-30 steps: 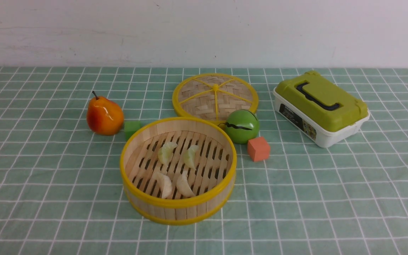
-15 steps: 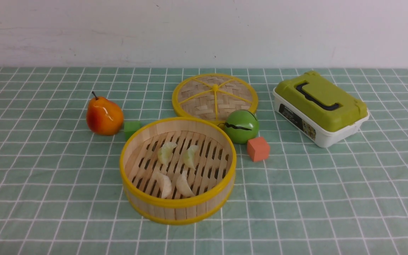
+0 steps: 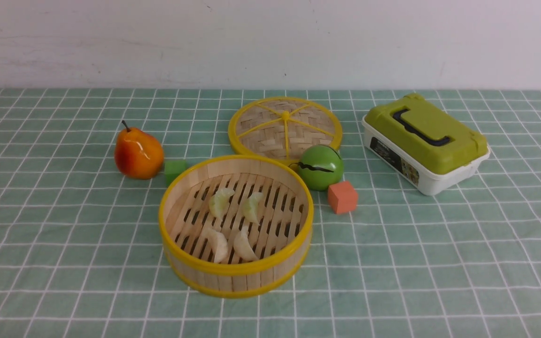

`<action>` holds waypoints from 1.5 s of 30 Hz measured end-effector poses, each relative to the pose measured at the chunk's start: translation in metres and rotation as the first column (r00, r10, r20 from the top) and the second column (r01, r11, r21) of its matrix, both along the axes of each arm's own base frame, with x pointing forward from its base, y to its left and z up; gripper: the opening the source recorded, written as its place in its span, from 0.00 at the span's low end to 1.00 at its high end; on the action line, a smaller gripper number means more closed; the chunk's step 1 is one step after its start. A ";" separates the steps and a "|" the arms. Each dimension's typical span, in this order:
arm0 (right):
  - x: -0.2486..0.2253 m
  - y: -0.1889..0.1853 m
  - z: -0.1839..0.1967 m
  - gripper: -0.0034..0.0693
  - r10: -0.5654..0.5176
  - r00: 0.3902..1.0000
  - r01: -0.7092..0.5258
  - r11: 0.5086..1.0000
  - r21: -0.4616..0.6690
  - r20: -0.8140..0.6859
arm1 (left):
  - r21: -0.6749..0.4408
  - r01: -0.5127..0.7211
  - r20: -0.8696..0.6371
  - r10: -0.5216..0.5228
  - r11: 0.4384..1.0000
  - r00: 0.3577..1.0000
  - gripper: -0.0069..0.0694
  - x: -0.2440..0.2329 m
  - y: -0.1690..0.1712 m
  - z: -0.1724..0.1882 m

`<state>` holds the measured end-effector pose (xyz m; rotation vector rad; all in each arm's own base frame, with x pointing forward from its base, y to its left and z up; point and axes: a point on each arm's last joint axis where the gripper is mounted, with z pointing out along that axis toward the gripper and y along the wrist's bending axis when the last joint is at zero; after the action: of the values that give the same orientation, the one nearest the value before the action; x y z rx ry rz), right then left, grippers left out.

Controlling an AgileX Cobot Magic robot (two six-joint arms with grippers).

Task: Put the dumplings into the steamer on the table with the blue tablecloth.

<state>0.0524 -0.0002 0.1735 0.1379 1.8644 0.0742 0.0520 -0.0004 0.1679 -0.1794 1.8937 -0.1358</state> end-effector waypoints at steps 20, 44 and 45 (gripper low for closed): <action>0.000 0.000 0.000 0.18 0.000 1.000 0.000 1.000 0.000 0.000 | -0.001 0.000 0.000 0.000 1.000 1.000 0.07 0.000 0.000 0.000; 0.000 0.000 0.000 0.20 0.000 1.000 0.000 1.000 0.000 0.001 | -0.004 0.000 0.000 0.000 1.000 1.000 0.07 0.000 0.000 0.000; 0.000 0.000 0.000 0.20 0.000 1.000 0.000 1.000 0.000 0.001 | -0.004 0.000 0.000 0.000 1.000 1.000 0.07 0.000 0.000 0.000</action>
<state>0.0524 -0.0002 0.1738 0.1378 1.8636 0.0742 0.0520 -0.0005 0.1679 -0.1820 1.8936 -0.1393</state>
